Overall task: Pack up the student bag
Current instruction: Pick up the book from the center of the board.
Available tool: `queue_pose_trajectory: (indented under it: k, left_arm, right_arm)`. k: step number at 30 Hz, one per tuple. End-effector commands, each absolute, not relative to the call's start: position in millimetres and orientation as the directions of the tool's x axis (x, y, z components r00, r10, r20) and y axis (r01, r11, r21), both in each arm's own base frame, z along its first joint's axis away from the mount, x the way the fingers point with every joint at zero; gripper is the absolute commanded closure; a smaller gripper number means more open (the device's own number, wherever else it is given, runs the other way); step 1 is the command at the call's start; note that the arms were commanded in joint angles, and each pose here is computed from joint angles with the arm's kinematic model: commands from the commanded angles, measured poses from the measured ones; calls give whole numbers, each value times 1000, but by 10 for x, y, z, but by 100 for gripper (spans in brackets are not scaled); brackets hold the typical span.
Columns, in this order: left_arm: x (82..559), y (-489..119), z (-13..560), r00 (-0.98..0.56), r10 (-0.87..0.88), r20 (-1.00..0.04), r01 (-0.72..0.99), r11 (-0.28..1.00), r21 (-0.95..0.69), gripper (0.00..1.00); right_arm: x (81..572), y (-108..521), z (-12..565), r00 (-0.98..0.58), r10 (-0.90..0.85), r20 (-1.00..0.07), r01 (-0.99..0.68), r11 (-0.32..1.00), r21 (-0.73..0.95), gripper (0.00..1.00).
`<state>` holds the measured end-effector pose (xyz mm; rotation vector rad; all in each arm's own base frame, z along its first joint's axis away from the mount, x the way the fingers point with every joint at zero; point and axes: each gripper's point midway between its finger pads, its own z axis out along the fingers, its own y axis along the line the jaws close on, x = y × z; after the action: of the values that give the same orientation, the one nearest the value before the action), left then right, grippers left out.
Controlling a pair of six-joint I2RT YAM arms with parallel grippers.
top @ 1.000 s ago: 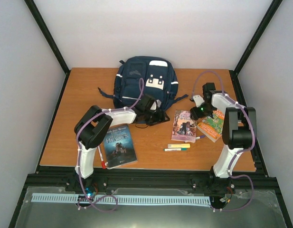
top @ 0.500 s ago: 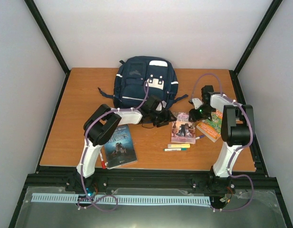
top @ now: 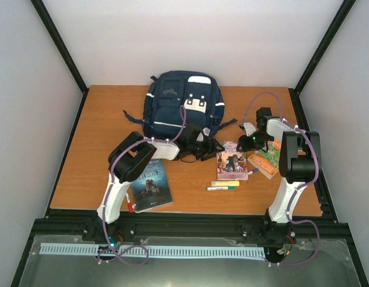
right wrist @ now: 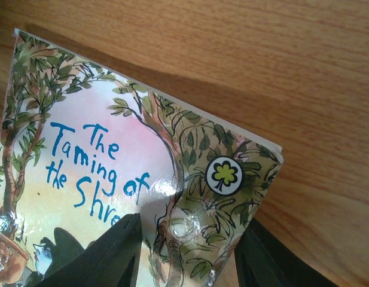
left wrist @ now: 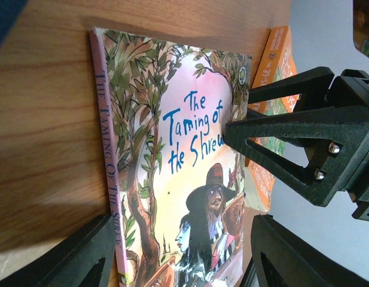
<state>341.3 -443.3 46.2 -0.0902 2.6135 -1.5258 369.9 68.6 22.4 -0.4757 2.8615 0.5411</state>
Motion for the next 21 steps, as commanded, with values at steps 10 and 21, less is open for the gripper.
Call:
queue_pose_trajectory:
  k: [10,21]
  left_arm:
    - [3560,-4479,1503,-936,-273,-220,152,249,-956,44]
    - [3531,-4444,925,-960,-274,-65,-44,375,-926,45]
  right_arm:
    - [3587,1000,180,-942,-255,-220,-331,818,471,57]
    - [3582,1043,219,-941,-248,-231,-333,801,497,56]
